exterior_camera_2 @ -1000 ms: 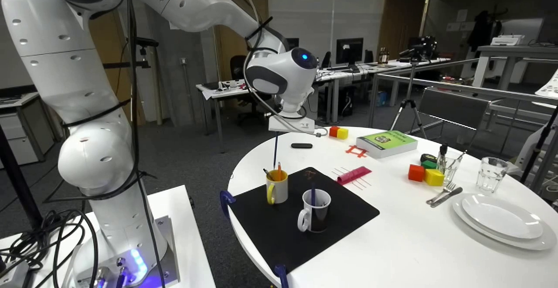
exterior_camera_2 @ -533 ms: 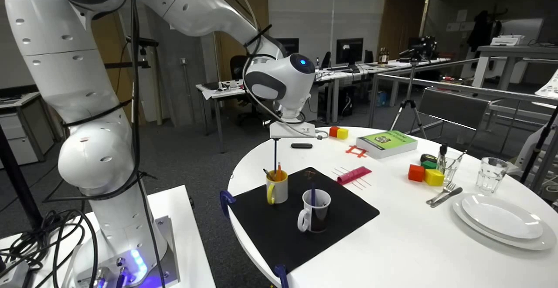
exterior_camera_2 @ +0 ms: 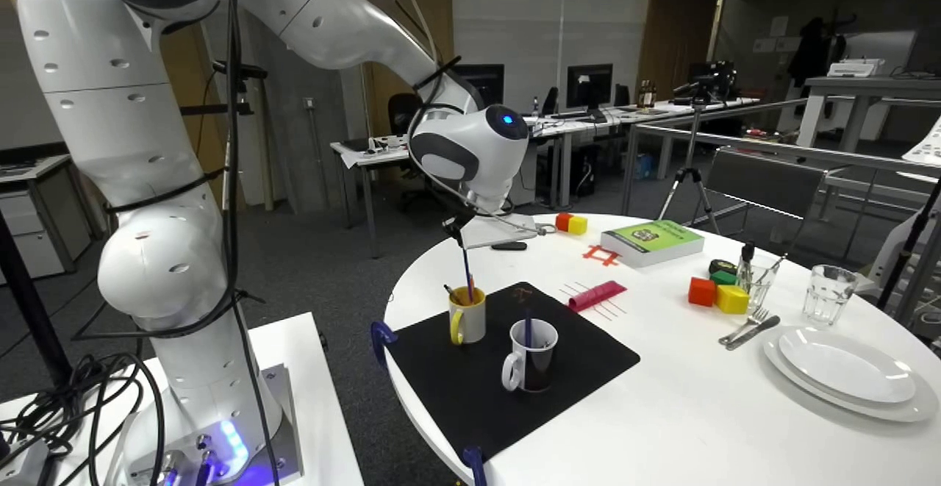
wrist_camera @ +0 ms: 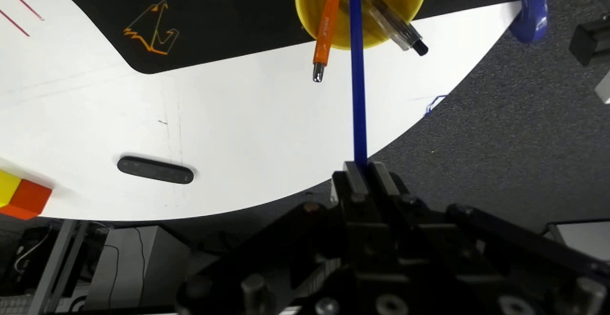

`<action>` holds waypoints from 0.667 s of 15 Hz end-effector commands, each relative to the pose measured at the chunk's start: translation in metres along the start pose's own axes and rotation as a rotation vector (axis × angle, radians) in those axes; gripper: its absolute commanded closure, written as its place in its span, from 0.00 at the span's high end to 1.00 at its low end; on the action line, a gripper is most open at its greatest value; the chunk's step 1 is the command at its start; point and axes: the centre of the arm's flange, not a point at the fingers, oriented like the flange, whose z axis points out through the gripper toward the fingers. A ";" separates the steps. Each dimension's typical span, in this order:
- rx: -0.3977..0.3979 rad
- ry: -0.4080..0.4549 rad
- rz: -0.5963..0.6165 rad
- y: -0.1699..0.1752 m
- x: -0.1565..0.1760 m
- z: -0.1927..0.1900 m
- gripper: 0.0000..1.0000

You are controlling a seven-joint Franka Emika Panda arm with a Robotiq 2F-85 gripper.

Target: Remove the blue pencil from the black mug and put it in the yellow mug

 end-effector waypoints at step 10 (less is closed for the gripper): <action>0.035 0.082 -0.204 -0.003 -0.024 0.025 0.02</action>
